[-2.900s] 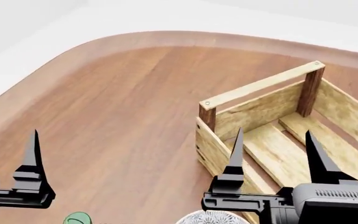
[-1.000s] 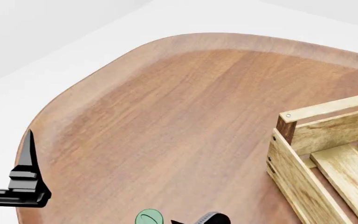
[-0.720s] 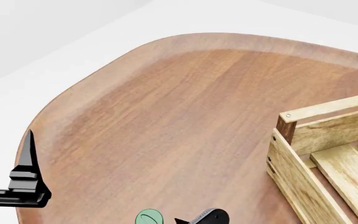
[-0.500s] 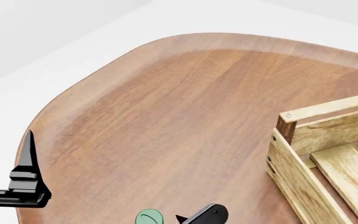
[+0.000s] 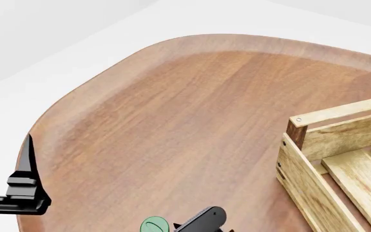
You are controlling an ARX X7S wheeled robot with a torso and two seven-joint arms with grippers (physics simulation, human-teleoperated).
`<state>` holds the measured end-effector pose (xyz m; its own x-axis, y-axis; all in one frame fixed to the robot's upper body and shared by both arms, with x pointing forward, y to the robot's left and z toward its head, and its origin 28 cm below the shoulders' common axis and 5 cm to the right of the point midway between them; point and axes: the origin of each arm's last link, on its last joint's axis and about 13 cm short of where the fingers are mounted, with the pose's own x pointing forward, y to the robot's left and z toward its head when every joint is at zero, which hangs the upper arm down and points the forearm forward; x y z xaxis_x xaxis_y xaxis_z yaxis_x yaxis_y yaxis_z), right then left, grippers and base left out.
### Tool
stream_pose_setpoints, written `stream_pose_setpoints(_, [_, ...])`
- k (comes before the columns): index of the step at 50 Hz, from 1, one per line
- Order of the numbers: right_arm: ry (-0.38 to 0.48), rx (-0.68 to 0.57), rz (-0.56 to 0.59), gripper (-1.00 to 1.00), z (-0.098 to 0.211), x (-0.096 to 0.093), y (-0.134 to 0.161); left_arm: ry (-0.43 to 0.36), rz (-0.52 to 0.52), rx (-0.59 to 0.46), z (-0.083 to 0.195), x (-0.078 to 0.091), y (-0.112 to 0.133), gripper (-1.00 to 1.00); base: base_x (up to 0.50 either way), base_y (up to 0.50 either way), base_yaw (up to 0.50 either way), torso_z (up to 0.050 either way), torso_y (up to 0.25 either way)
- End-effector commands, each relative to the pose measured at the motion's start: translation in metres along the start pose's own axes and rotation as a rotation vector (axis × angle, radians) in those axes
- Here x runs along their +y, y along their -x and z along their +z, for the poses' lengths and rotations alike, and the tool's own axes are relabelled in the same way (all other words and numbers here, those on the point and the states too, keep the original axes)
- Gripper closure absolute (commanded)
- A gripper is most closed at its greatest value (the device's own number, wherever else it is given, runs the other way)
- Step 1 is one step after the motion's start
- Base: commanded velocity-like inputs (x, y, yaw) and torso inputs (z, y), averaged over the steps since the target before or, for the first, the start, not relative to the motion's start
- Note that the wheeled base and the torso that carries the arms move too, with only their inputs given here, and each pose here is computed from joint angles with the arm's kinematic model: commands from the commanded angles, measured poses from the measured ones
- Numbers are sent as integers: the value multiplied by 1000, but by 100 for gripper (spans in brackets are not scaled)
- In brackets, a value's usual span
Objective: Pick up the salad dressing and put it in the tray.
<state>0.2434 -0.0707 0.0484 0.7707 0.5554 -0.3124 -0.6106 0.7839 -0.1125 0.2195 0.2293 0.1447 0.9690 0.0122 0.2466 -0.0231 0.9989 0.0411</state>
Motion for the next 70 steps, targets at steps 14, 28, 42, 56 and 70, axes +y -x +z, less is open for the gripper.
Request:
stream_pose_setpoints(14, [-49,-43,-68,100,2,-8,-1,-1,1,-5,1,1,0,-100,0,0,0,0,0])
stream_pose_setpoints(28, [-50,-182,-106,100,42,-15,24,-1,-1,-6,2,0,1,-100,0,0,0,0,1])
stream_pose_setpoints(42, [8,-299,-219,100,88,-41,49,0,4,-6,2,1,1,-100,0,0,0,0,0])
stream_pose_setpoints(56, [-12,-352,-420,100,119,-84,70,1,6,-7,2,1,1,-100,0,0,0,0,1])
stream_pose_setpoints(70, [-7,-327,-627,100,135,-129,83,-2,8,-7,2,2,0,-100,0,0,0,0,1])
